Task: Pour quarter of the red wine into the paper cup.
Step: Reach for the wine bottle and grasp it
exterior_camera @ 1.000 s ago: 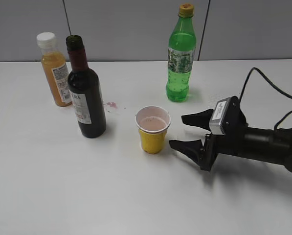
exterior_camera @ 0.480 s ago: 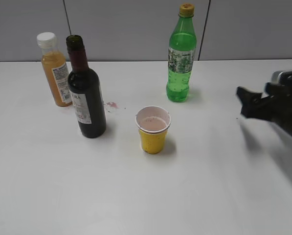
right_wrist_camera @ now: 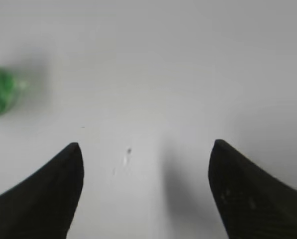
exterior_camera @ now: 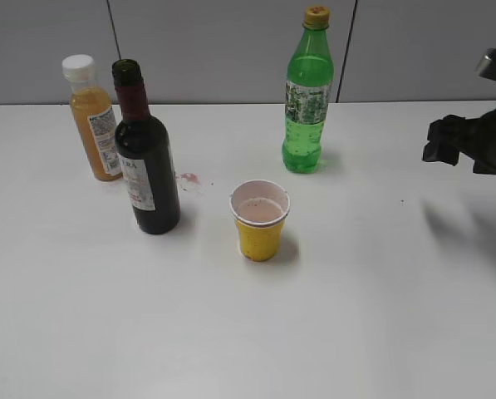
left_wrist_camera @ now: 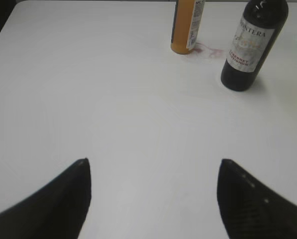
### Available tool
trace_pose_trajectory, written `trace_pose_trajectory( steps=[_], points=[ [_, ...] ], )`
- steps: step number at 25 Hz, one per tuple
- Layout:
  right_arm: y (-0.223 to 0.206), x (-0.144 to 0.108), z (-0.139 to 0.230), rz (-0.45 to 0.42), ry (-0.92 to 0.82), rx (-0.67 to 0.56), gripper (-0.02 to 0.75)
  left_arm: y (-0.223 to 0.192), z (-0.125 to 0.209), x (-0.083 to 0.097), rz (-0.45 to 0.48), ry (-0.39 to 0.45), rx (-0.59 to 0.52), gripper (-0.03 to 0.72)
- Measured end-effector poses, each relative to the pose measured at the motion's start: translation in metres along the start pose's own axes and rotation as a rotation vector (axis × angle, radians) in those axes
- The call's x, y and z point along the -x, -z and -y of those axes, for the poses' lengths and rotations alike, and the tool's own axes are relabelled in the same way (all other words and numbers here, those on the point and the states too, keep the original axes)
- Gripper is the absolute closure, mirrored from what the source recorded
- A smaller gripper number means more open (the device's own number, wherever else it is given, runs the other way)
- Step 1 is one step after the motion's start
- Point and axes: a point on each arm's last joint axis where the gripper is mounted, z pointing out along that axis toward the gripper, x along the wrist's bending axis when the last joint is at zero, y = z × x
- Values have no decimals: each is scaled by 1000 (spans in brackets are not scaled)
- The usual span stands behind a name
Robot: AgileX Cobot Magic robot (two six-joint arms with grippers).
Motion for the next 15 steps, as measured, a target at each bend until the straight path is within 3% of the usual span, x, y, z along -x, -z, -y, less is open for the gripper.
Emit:
trace_pose_trajectory(
  steps=[4, 10, 15],
  points=[
    [18, -19, -30, -51, 135, -246, 145, 0, 0, 0, 0, 0, 0, 105],
    [67, -22, -67, 70, 284, -534, 146, 0, 0, 0, 0, 0, 0, 105],
    [114, -26, -83, 78, 300, -455, 146, 0, 0, 0, 0, 0, 0, 105]
  ],
)
